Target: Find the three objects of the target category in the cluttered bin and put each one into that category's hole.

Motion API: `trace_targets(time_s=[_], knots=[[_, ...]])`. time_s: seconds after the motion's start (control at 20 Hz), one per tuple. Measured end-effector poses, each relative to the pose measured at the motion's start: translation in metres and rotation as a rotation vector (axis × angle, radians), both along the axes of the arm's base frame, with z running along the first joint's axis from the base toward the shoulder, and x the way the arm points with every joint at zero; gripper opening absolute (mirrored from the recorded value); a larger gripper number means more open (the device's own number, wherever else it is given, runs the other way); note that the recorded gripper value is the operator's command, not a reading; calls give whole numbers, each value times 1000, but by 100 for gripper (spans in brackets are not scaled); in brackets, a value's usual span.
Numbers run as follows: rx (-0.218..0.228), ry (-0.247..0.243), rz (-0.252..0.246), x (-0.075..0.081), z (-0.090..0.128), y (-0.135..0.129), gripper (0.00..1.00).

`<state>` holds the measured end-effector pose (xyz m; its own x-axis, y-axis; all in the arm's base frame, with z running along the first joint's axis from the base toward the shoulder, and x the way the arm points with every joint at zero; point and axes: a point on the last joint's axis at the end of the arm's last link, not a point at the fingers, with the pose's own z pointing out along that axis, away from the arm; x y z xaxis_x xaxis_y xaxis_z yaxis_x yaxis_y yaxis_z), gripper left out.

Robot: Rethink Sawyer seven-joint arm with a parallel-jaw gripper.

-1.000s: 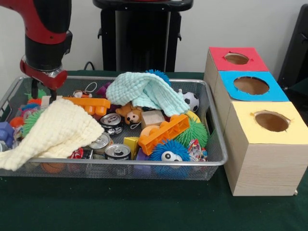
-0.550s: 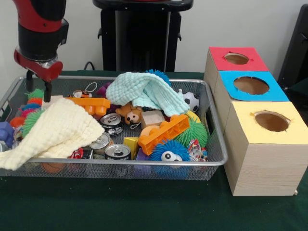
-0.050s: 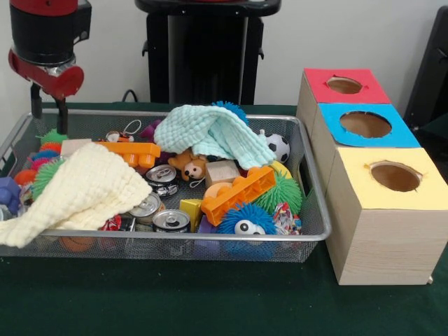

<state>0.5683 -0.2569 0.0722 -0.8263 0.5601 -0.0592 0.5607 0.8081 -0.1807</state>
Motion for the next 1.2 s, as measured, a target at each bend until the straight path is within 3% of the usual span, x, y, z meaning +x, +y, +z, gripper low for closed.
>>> trace_targets(time_s=[0.3, 0.85, 1.2], knots=[[20, 1, 6, 5, -13, 4, 100], [81, 53, 17, -6, -57, 25, 100], [76, 6, 28, -1, -81, 26, 100]])
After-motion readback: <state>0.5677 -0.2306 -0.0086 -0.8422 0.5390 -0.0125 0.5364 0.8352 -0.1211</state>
